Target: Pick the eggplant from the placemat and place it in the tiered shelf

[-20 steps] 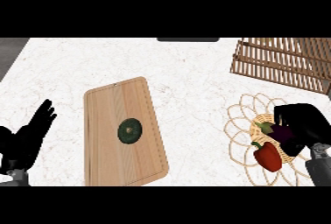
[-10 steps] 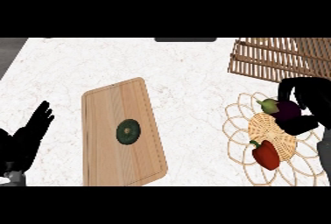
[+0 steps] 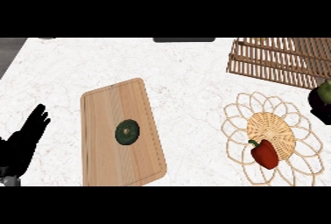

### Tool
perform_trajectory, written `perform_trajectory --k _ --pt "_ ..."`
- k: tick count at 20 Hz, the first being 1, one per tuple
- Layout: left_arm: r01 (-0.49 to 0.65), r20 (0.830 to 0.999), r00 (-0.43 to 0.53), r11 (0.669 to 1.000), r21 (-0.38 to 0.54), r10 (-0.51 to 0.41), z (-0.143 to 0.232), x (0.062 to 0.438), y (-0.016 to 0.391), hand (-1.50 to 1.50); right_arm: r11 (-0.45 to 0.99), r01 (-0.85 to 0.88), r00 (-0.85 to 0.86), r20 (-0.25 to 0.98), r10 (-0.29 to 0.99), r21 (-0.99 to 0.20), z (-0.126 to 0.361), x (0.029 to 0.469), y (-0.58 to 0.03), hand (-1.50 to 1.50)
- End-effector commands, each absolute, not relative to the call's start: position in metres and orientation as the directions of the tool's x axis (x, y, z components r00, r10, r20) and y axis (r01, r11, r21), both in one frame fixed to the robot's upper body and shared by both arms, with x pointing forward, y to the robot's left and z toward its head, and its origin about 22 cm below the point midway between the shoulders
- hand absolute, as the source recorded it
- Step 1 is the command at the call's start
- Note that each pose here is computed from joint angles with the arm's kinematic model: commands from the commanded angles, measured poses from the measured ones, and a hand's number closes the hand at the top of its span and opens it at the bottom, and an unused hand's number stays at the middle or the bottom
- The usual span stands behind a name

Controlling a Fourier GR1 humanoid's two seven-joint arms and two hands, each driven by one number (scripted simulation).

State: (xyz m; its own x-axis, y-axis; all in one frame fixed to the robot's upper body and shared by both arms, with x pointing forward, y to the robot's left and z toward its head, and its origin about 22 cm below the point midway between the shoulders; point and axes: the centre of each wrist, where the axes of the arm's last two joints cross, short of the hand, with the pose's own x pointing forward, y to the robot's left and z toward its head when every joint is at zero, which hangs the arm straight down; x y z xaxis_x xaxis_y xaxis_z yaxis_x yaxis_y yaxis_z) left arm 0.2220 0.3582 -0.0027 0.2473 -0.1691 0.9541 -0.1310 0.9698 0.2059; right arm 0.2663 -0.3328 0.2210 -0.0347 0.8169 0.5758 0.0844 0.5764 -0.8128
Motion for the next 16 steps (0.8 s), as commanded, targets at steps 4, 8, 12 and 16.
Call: perform_trajectory --k 4,8,12,16 --pt "-0.125 0.953 0.246 0.97 0.21 -0.175 -0.009 0.225 0.347 0.0 0.615 0.184 -0.071 0.614 0.786 -0.767 0.292 0.232 -0.349 1.5" --pt "-0.127 0.955 0.234 0.968 0.216 -0.183 0.013 0.225 0.351 0.0 0.635 0.299 -0.075 0.646 0.76 -0.713 0.33 0.229 -0.355 1.5" --pt "-0.12 0.955 0.246 0.973 0.198 -0.164 -0.006 0.233 0.353 0.0 0.519 0.364 0.006 0.56 0.829 -0.773 0.356 0.24 -0.342 1.5" --pt "-0.115 0.957 0.226 0.97 0.213 -0.183 0.015 0.229 0.356 0.0 0.443 0.364 0.063 0.496 0.866 -0.819 0.362 0.26 -0.36 1.5"
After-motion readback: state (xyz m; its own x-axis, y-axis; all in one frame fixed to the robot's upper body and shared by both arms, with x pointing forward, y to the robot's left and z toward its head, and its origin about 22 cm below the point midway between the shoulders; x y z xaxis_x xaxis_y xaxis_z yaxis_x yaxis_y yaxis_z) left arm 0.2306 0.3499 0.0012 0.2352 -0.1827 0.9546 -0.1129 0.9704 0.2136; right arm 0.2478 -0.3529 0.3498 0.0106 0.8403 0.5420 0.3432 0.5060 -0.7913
